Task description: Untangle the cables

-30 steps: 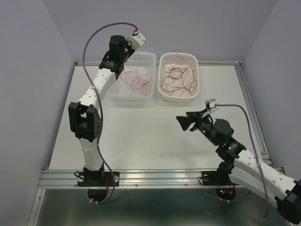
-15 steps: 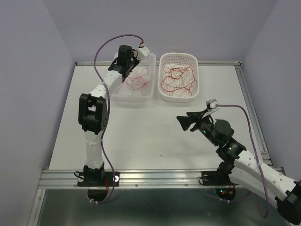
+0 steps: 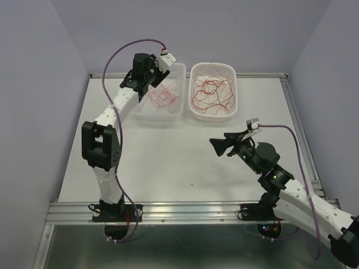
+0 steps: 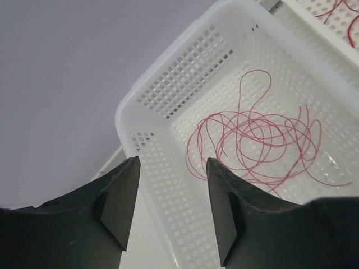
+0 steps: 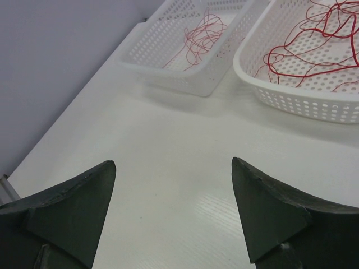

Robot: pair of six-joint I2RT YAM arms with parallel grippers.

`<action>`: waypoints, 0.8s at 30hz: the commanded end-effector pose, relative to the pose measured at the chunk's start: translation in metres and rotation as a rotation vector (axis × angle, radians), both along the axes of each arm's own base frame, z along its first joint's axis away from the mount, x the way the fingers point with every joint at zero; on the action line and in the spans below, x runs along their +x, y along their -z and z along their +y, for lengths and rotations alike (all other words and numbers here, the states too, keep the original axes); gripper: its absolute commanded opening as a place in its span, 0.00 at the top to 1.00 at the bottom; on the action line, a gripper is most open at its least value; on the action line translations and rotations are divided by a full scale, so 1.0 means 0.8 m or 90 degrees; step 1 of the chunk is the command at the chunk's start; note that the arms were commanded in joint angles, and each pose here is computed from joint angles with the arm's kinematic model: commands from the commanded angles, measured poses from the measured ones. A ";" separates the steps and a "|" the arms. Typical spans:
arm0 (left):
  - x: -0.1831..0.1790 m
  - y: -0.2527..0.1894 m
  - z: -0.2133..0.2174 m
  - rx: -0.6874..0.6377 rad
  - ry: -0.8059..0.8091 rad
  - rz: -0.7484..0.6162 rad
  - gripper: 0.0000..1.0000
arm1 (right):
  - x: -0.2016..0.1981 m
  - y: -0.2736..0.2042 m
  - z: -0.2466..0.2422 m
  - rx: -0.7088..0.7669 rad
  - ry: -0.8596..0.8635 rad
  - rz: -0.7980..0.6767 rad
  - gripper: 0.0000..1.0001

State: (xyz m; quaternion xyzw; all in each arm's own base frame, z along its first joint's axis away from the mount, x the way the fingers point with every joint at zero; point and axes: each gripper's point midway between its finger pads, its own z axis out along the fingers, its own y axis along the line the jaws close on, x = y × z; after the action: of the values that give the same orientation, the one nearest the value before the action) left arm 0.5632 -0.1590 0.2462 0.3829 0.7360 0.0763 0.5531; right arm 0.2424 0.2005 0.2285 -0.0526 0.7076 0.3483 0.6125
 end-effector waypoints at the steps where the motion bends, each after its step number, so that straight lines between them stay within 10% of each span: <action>1: -0.049 -0.077 -0.008 -0.093 0.051 -0.064 0.38 | 0.001 -0.015 -0.002 0.019 0.008 -0.030 0.08; 10: -0.157 -0.127 -0.002 -0.246 0.078 -0.131 0.21 | 0.005 -0.005 -0.002 0.015 0.017 -0.014 0.00; 12: -0.187 -0.120 0.011 -0.277 0.060 -0.142 0.01 | 0.008 -0.005 -0.002 0.013 0.023 -0.012 0.00; 24: -0.278 -0.062 0.084 -0.405 -0.096 -0.192 0.01 | 0.006 -0.005 -0.023 0.030 0.068 -0.024 0.00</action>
State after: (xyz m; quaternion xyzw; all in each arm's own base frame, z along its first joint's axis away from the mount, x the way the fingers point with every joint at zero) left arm 0.3509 -0.1201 0.2761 0.2210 0.6859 -0.0741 0.6894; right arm 0.2468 0.1902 0.2238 -0.0307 0.7090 0.3296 0.6226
